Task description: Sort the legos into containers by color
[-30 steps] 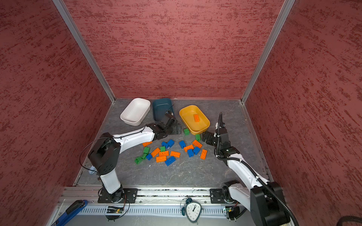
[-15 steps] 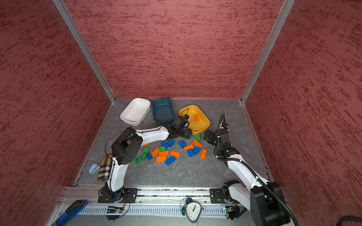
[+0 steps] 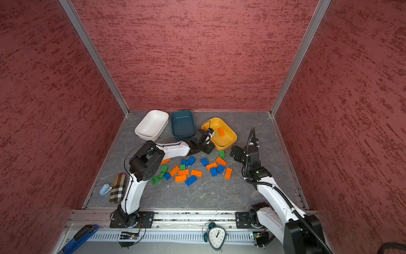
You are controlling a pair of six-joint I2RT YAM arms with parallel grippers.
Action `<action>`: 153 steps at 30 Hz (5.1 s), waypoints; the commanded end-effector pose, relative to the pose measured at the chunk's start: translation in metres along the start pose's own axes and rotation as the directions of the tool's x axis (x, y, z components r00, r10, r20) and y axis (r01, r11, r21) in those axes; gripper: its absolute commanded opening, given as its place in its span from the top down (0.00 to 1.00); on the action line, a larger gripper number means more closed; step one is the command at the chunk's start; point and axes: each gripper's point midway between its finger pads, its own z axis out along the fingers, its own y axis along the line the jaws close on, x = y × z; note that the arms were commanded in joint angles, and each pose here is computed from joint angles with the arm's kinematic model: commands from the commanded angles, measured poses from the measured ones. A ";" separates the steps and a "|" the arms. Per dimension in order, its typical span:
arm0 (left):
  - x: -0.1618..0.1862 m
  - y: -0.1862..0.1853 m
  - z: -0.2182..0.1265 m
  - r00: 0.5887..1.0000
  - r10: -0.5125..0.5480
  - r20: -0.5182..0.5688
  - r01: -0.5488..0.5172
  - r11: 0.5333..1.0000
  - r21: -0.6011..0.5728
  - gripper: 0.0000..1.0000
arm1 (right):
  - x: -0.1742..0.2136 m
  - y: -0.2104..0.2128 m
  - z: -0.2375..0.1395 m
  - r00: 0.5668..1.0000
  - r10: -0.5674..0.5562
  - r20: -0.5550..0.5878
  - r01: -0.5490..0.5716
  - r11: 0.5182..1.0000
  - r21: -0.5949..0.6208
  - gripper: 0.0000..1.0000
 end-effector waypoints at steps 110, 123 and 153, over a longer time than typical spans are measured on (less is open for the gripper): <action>-0.059 0.044 -0.180 0.937 -0.328 0.120 0.326 0.945 0.038 0.01 | 0.077 0.120 0.020 0.815 -0.572 -0.089 0.483 0.756 -0.442 0.77; -0.043 -0.029 -0.177 0.970 -0.224 -0.094 0.243 0.905 0.350 0.06 | 0.073 0.186 -0.007 0.753 -0.617 0.228 0.592 0.483 -0.645 0.79; -0.031 -0.033 -0.180 0.958 -0.245 -0.146 0.285 0.816 0.503 0.75 | 0.064 0.203 -0.021 0.749 -0.542 0.381 0.637 0.432 -0.638 0.63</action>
